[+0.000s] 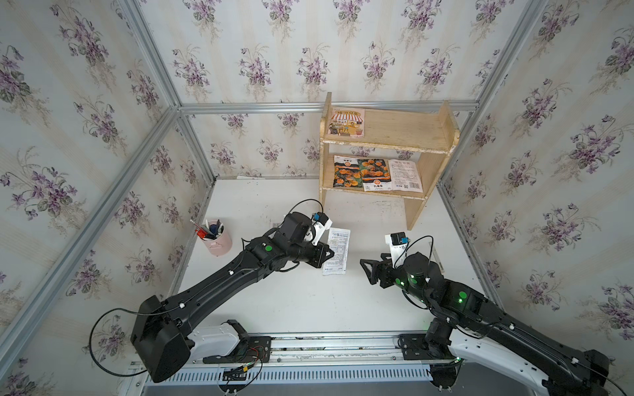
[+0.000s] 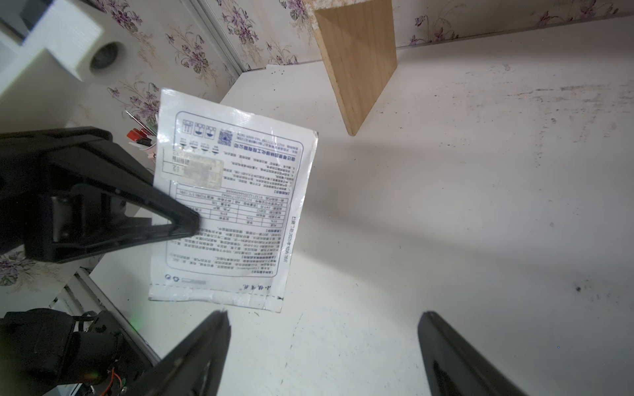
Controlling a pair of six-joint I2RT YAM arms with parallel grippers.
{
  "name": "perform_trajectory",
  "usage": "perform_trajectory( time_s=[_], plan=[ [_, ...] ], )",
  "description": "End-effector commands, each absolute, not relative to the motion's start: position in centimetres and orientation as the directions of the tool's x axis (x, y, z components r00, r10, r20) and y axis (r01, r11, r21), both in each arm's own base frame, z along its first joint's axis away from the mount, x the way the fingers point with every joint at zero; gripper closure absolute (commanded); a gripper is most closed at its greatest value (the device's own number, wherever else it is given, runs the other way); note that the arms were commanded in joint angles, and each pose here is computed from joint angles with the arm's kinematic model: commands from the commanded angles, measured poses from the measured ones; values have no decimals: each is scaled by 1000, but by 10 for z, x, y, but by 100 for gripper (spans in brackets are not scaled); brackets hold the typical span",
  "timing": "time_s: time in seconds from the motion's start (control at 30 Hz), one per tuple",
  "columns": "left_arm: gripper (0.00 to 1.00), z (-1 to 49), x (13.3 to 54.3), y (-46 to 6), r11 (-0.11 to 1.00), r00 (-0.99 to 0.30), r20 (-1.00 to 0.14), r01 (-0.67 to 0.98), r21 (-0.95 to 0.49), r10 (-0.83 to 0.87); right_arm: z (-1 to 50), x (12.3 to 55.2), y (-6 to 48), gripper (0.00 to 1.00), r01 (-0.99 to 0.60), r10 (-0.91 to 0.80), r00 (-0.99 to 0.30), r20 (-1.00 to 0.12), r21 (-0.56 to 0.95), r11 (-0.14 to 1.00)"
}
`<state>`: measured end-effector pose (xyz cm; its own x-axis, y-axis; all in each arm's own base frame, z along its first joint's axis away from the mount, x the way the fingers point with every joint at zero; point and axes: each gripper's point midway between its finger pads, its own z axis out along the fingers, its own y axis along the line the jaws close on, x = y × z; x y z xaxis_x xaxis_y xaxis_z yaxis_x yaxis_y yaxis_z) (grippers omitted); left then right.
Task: Take the seed bag off the shelf
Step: Place the seed packet at the center of the board.
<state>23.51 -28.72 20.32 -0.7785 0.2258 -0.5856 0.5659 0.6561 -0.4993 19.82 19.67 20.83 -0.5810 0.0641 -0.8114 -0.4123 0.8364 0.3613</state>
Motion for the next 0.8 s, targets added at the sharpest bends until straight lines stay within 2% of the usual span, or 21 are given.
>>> perform_trajectory(
  time_s=[0.0, 0.77],
  plan=[
    [100, 187, 247, -279, 701, -780, -579, 550, -454, 237, 218, 207, 193, 10, -376, 122, -541, -832, 369, 850],
    [100, 91, 347, -266, 798, -868, -448, 420, -432, 214, 190, 212, 220, 11, -459, 8, -546, -838, 308, 834]
  ],
)
